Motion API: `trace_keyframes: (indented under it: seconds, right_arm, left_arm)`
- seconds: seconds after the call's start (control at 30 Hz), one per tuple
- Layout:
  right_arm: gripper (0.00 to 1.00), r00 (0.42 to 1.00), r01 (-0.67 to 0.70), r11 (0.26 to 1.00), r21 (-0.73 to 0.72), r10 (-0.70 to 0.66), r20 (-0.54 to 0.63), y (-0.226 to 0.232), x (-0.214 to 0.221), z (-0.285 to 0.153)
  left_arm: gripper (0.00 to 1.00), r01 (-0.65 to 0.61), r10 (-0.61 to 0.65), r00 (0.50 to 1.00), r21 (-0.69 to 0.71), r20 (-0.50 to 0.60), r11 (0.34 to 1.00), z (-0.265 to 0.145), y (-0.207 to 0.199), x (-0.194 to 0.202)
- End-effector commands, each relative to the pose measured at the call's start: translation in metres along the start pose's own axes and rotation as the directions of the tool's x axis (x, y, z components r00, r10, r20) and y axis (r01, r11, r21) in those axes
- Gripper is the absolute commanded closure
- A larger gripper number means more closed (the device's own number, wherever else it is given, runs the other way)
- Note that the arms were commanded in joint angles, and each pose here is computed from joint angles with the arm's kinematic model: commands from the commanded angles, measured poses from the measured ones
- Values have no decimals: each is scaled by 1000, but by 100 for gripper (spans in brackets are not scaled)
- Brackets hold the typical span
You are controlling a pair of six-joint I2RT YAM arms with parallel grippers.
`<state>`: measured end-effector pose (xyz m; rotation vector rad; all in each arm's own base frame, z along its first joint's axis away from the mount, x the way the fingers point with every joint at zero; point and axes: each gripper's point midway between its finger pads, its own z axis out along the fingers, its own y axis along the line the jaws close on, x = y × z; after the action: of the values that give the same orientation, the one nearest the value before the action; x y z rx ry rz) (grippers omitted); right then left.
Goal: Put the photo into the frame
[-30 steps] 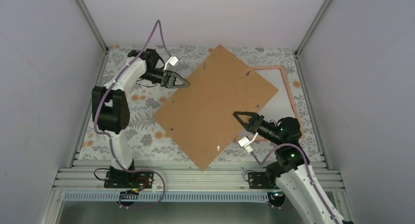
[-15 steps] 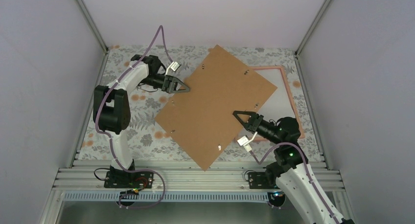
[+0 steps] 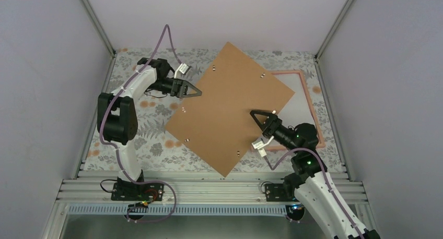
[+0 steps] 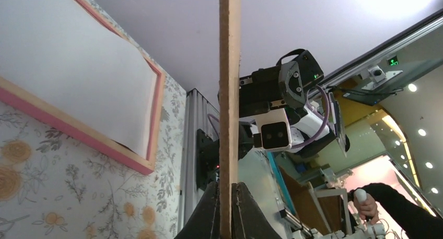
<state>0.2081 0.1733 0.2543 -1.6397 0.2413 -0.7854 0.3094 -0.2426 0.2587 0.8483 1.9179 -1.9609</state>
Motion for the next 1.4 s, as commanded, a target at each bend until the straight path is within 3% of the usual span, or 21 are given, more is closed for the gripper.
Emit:
trace_keyframes:
  seconds: [0.0, 0.13, 0.27, 0.43, 0.53, 0.57, 0.7, 0.87, 1.03, 1.13, 1.2, 1.37]
  right_arm:
    - [12, 982, -76, 997, 6, 76, -175, -1, 34, -1]
    - [0, 938, -202, 978, -43, 181, -295, 21, 53, -7]
    - [0, 878, -342, 939, -47, 301, -373, 32, 63, -12]
    - [0, 724, -568, 823, -9, 495, -480, 41, 85, -10]
    - [0, 563, -717, 693, 78, 641, -522, 28, 108, -3]
    - [0, 497, -761, 640, 109, 683, -536, 26, 116, 0]
    - [0, 181, -930, 339, 143, 760, -624, 51, 141, 9]
    - [0, -178, -979, -41, 201, 658, -731, 105, 166, 0]
    - [0, -513, -852, -393, 346, 495, -701, 153, 194, -34]
    - [1, -669, -726, -514, 457, 372, -644, 185, 219, -63]
    - [3, -740, -648, -565, 511, 306, -599, 205, 229, -81]
    - [4, -810, -564, -523, 639, 203, -550, 253, 252, -127]
  left_arm:
    - [98, -138, 140, 988, -35, 70, 990, -26, -5, -24]
    - [98, -150, 162, 972, -80, 171, 985, -68, -3, -51]
    - [98, -136, 160, 963, -122, 217, 983, -96, -3, -66]
    - [98, -49, 98, 970, -216, 224, 975, -117, 5, -70]
    - [98, 30, 78, 955, -356, 285, 934, -132, 9, -69]
    - [98, 10, 123, 942, -393, 313, 919, -138, 1, -74]
    - [98, -2, 179, 915, -441, 361, 897, -150, -16, -83]
    - [98, -27, 228, 894, -462, 385, 887, -149, -27, -79]
    - [98, -42, 260, 878, -475, 402, 879, -147, -36, -74]
    - [98, -45, 263, 873, -469, 411, 882, -145, -38, -69]
    - [98, -49, 265, 873, -466, 411, 883, -144, -39, -68]
    - [98, -45, 262, 872, -466, 412, 883, -144, -38, -67]
